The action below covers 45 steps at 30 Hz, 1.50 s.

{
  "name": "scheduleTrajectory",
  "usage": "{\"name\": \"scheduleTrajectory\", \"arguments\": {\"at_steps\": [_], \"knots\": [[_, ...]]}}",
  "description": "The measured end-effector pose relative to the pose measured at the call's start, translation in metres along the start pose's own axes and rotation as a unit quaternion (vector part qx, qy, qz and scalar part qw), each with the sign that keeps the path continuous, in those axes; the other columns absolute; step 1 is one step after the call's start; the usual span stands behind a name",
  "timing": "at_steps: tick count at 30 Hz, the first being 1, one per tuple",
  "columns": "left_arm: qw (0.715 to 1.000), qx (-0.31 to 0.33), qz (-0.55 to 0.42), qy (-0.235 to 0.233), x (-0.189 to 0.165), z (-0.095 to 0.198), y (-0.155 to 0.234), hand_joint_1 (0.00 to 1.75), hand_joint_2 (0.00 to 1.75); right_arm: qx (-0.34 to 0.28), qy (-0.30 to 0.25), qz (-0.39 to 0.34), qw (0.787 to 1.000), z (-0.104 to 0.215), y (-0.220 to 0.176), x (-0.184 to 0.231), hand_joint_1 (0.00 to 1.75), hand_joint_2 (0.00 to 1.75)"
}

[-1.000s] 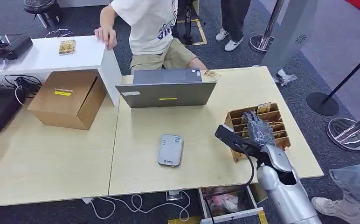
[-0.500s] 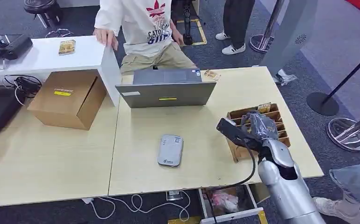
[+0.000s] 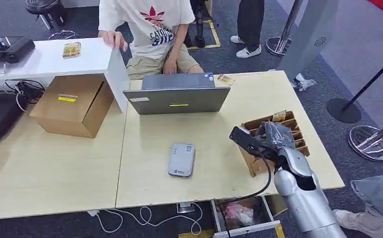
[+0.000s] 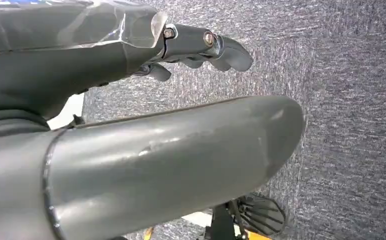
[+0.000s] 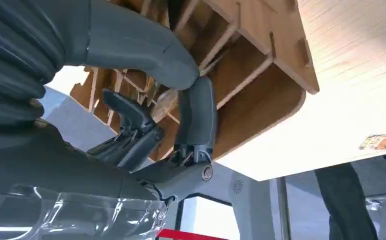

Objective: Pass the card to the sensor for recognition and then transmit it.

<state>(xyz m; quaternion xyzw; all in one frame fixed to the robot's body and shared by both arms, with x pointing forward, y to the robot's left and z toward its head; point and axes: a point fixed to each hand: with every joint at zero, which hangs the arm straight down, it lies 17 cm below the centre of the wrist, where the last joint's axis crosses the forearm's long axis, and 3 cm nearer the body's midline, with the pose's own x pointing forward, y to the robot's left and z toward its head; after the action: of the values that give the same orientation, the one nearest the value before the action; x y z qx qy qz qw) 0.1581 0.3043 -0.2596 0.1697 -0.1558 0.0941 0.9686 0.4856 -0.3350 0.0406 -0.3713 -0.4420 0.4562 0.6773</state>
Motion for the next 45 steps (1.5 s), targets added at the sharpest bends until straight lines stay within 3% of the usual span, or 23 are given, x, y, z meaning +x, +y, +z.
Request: {"name": "scheduleTrajectory", "arguments": {"at_steps": [4,15,17,21,27,34,36,38,39,45], "knots": [[1.000,0.000,0.000,0.000,0.000,0.000,0.000,0.00,0.00,-0.001,0.000,0.000,1.000,0.000,0.000,0.000,1.40,1.75],[1.000,0.000,0.002,0.001,0.000,0.000,0.000,0.00,0.00,-0.001,0.000,0.000,1.000,0.000,-0.001,0.000,1.17,1.75],[1.000,0.000,0.002,0.001,0.000,0.000,0.000,0.00,0.00,-0.001,0.000,0.000,1.000,0.000,0.000,0.000,1.27,1.75],[1.000,0.000,0.004,0.000,0.000,0.000,0.000,0.00,0.00,-0.017,-0.001,0.004,1.000,0.000,-0.007,0.001,1.26,1.75],[1.000,0.000,0.007,-0.004,0.001,0.000,0.000,0.00,0.00,-0.082,0.001,0.012,0.997,0.001,-0.040,0.014,1.33,1.75],[1.000,0.001,0.005,-0.004,-0.001,0.000,0.001,0.00,0.00,-0.104,-0.006,0.009,0.995,0.004,-0.054,0.025,1.45,1.75],[1.000,0.001,0.005,-0.004,-0.002,0.000,0.001,0.00,0.00,-0.106,-0.005,0.009,0.994,0.004,-0.056,0.026,1.36,1.75],[1.000,0.001,0.004,-0.004,-0.002,0.000,0.001,0.00,0.00,-0.110,-0.005,0.011,0.994,0.005,-0.057,0.027,0.12,1.75],[1.000,0.001,0.004,-0.003,-0.003,0.000,0.001,0.00,0.00,-0.110,-0.005,0.011,0.994,0.006,-0.058,0.027,0.03,1.75],[1.000,0.001,0.002,-0.001,-0.004,0.000,0.001,0.00,0.00,-0.104,-0.003,0.012,0.995,0.007,-0.053,0.026,0.03,1.75]]}}
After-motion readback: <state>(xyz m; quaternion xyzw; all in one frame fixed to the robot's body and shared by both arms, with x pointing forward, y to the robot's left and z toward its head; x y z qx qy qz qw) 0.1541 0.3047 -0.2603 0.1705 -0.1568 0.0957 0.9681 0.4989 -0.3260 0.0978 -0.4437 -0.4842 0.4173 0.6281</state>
